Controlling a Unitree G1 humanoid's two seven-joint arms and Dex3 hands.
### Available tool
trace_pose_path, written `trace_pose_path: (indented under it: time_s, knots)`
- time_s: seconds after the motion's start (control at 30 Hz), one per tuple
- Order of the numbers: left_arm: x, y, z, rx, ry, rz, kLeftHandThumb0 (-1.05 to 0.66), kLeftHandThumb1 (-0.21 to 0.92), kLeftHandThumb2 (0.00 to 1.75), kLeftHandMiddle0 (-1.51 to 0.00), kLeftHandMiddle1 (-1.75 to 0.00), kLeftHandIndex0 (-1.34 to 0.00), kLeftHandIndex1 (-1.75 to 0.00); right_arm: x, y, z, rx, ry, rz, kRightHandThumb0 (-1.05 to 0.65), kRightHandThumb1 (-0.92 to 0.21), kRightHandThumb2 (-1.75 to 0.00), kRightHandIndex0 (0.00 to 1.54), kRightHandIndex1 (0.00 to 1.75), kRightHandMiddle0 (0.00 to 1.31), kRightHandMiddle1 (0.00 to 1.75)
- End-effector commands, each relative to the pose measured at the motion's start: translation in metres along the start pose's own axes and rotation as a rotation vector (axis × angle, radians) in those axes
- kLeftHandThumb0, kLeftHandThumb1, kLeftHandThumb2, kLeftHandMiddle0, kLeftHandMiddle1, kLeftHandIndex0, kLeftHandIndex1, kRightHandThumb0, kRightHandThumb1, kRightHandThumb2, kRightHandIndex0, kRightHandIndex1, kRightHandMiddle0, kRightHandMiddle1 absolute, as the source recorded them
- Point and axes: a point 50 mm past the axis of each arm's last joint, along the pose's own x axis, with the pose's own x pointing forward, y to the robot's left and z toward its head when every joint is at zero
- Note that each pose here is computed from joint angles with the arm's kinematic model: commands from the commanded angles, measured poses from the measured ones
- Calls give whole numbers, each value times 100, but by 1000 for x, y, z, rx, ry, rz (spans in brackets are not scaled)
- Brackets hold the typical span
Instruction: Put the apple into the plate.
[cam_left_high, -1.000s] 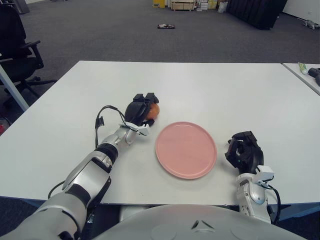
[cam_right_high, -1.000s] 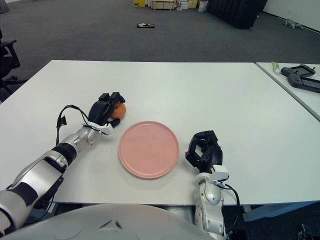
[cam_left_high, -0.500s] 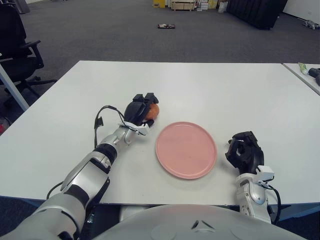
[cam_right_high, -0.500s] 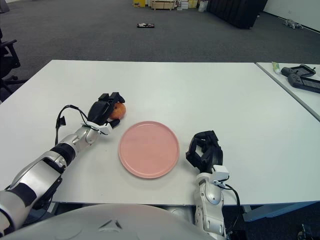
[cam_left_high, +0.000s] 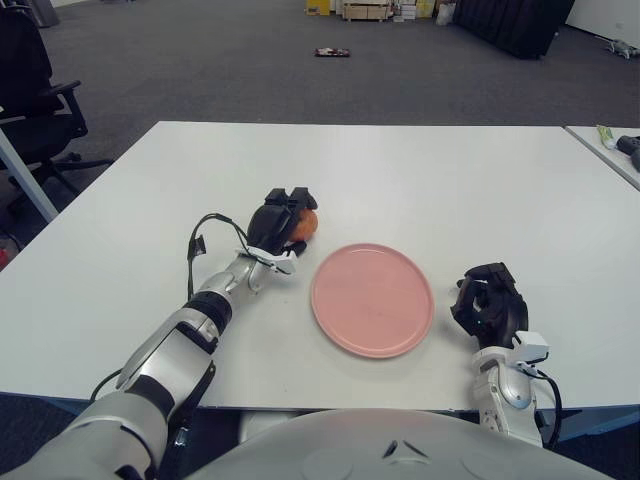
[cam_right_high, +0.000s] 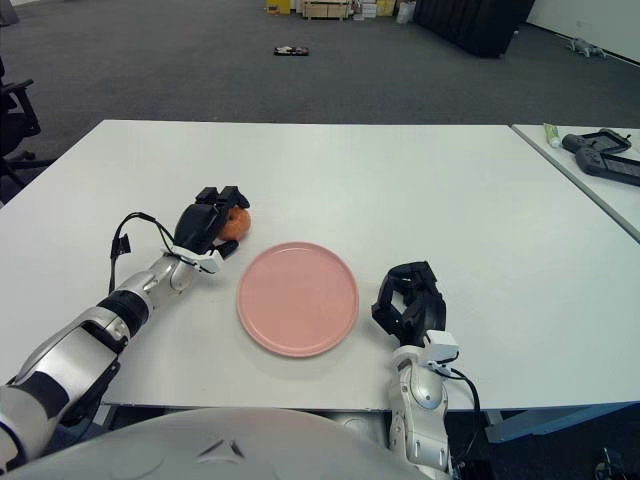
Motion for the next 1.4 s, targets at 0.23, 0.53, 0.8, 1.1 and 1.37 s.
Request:
trace_pose_path:
  time_s: [0.23,0.53,0.8,1.1,1.37]
  knots:
    - [-14,7,-5,-56,19,16,0,3,165,-80,-175,-63,-172,1,2,1,5,-8,2,-42,-51,-109,107,175,46,175]
    - [-15,18,2,-122,-7,105,0,0,168,-82,-175,-65,-174,1,2,2,5,-9,2,-42,-50,-109,107,175,47,175]
    - [-18,36,19,-203,-99,184,0,7,161,-78,-175,-58,-175,1,2,2,-2,-5,1,-42,-50,-110,107,175,47,175]
    - [-24,47,36,-305,-185,232,0,7,161,-78,-174,-58,-175,0,2,2,0,-2,-2,-43,-49,-110,108,175,47,175]
    - [-29,55,54,-361,-260,234,0,0,166,-87,-167,-62,-175,0,2,1,7,7,-8,-43,-49,-111,108,175,47,175]
